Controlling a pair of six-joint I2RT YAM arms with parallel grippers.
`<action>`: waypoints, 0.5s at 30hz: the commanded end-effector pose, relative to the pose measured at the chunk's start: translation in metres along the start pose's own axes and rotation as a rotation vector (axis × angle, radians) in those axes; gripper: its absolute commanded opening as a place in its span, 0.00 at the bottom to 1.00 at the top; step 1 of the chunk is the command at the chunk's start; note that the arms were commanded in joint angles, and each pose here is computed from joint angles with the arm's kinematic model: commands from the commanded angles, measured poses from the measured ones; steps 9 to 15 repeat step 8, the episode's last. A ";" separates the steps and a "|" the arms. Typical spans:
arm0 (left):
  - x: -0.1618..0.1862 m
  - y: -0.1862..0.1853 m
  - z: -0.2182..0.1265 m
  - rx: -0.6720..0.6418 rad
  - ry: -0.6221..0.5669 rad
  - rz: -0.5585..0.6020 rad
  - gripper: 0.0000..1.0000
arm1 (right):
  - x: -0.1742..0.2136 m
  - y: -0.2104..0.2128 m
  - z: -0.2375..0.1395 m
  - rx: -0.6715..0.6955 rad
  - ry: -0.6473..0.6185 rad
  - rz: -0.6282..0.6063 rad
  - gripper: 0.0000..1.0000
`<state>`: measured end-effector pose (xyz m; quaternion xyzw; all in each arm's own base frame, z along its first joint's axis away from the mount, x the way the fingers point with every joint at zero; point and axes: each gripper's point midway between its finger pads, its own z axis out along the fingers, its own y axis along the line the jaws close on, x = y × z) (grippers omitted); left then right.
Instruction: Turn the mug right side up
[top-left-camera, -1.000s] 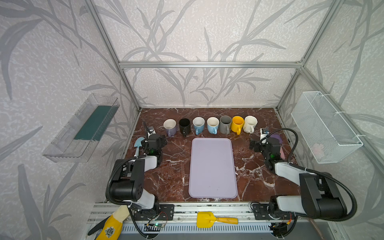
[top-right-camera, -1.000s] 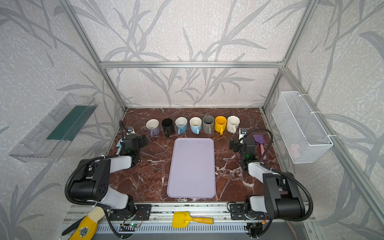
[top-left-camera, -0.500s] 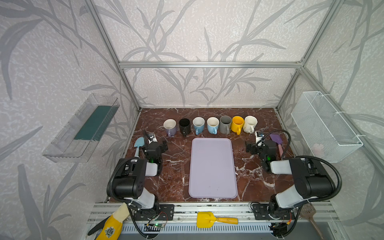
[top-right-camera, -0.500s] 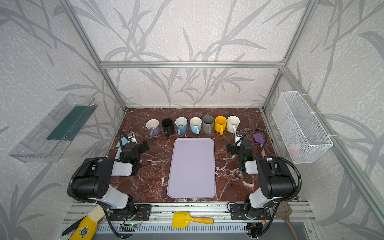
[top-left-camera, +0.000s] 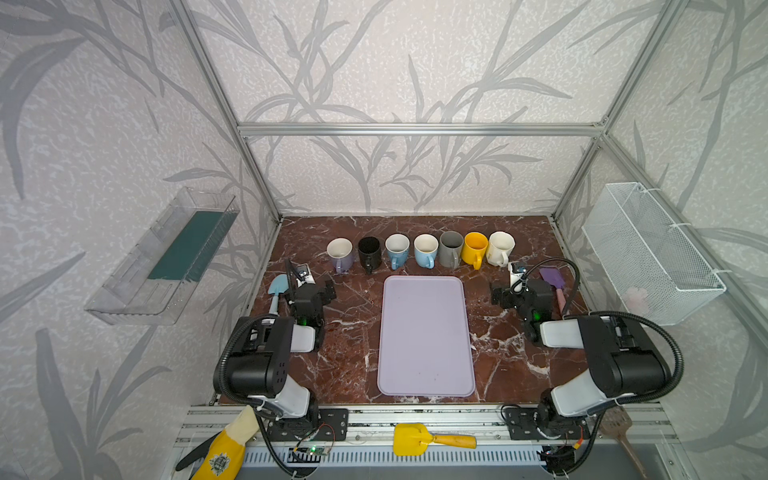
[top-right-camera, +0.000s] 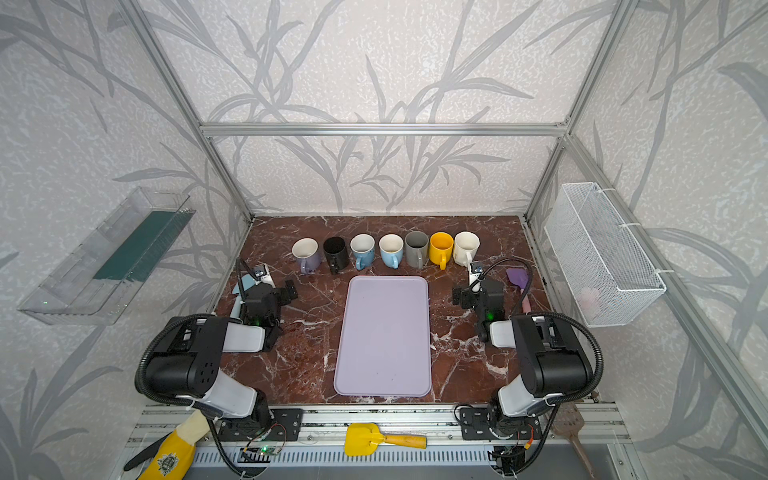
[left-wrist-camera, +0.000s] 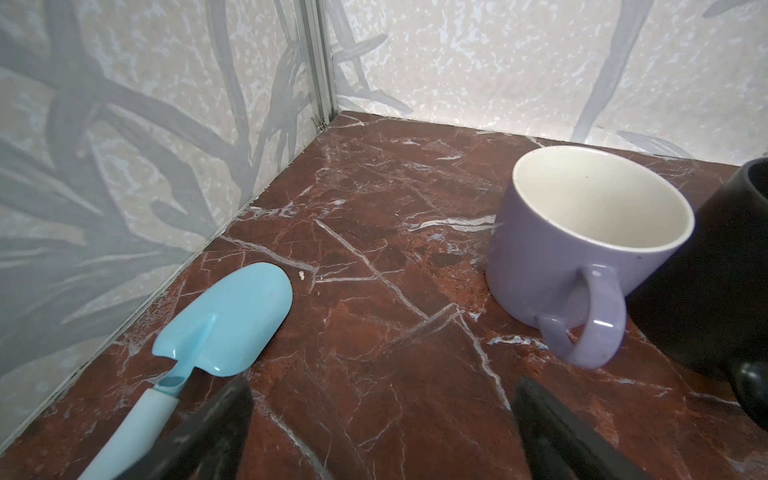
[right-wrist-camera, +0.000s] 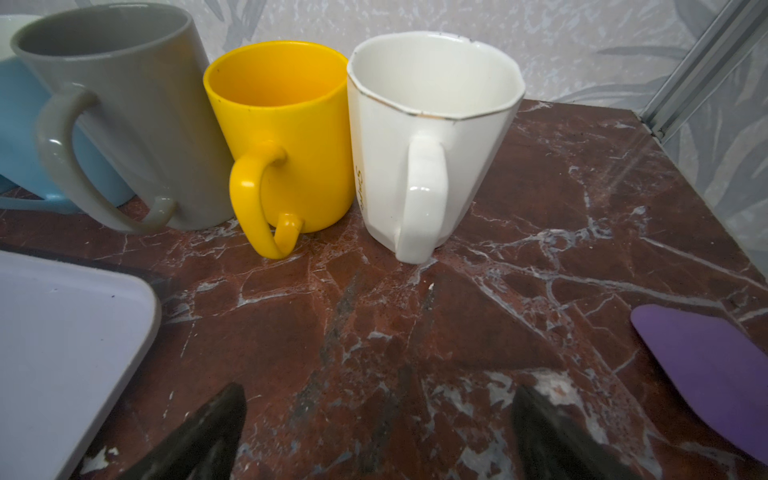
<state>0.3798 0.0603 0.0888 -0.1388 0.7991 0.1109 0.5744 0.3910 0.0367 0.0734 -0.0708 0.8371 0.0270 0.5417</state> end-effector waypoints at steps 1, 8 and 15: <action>-0.012 0.000 0.002 -0.002 -0.040 0.001 0.99 | -0.017 0.002 0.001 0.018 -0.038 -0.037 0.99; -0.012 0.000 0.002 0.000 -0.039 0.001 0.99 | -0.018 0.002 0.000 0.020 -0.046 -0.039 0.99; -0.012 0.000 0.002 0.000 -0.039 0.001 0.99 | -0.018 0.002 0.000 0.020 -0.046 -0.039 0.99</action>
